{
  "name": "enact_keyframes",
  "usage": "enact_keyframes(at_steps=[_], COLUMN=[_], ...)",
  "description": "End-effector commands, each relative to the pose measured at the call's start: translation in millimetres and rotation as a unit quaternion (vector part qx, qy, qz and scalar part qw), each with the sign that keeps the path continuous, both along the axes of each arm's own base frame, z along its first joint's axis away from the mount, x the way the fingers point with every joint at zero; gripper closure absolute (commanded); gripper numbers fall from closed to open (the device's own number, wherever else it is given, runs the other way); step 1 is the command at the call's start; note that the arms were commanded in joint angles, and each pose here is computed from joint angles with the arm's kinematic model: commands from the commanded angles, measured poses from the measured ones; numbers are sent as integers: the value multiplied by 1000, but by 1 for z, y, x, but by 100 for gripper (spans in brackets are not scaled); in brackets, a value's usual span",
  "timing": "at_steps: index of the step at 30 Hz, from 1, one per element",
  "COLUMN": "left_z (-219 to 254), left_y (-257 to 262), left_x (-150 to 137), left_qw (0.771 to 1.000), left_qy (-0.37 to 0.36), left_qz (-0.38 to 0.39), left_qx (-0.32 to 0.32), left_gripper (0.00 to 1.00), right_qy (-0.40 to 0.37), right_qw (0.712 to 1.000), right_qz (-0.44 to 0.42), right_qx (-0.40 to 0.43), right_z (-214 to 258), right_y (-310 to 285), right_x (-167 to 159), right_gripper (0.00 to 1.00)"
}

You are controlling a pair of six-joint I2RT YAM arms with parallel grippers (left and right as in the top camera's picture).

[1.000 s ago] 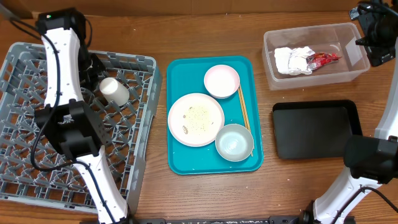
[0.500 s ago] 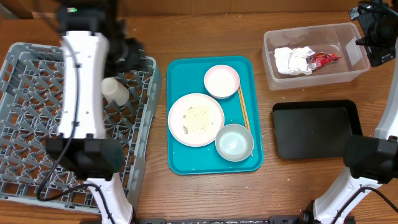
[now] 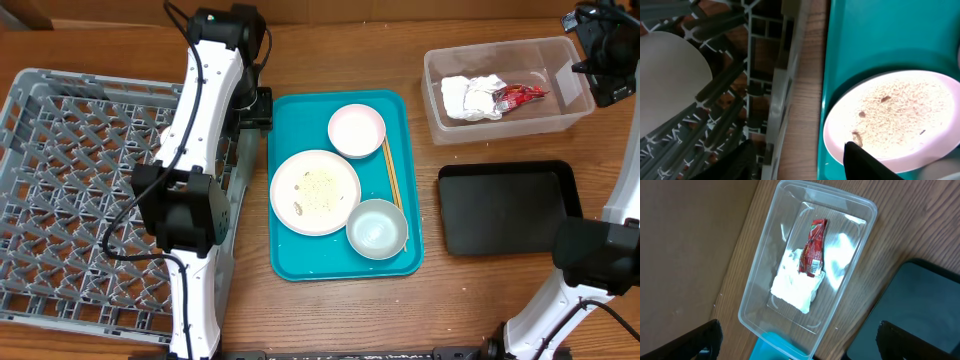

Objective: Sort waste into correct bins and load items into the dishwasher
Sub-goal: 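Move the left gripper back toward the teal tray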

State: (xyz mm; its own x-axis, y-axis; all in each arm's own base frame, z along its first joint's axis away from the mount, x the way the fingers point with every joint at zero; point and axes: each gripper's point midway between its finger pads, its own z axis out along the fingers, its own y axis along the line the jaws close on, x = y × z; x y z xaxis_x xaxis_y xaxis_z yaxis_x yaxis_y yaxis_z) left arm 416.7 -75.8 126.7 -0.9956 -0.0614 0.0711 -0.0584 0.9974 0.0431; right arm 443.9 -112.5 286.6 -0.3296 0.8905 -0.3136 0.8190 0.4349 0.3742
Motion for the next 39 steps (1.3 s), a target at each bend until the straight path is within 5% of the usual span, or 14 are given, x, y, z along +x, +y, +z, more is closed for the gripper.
enact_keyframes(at_steps=[1, 12, 20, 27, 32, 39], left_z=[-9, -36, -66, -69, -71, -70], left_y=[4, 4, 5, 1, -3, -5], left_x=[4, 15, 10, 33, 53, 76], left_qw=[1000, 1000, 998, 1000, 999, 996], left_qy=[3, 10, 50, 4, -38, -84], left_qz=[-14, -23, -22, -17, -17, -6], left_qx=[12, 17, 24, 17, 12, 6], left_gripper=[41, 42, 64, 71, 84, 84], right_qy=[-1, -1, -1, -1, -1, -1], right_qw=[1000, 1000, 1000, 1000, 1000, 1000], right_qz=[-3, -3, -3, -3, -3, -3], right_qx=[-5, -5, -5, -5, -5, -5], right_z=[1, 1, 1, 1, 1, 1], right_y=[-3, -3, -3, -3, -3, -3], right_x=[0, 0, 0, 0, 0, 0], right_gripper=[0, 0, 0, 0, 0, 0])
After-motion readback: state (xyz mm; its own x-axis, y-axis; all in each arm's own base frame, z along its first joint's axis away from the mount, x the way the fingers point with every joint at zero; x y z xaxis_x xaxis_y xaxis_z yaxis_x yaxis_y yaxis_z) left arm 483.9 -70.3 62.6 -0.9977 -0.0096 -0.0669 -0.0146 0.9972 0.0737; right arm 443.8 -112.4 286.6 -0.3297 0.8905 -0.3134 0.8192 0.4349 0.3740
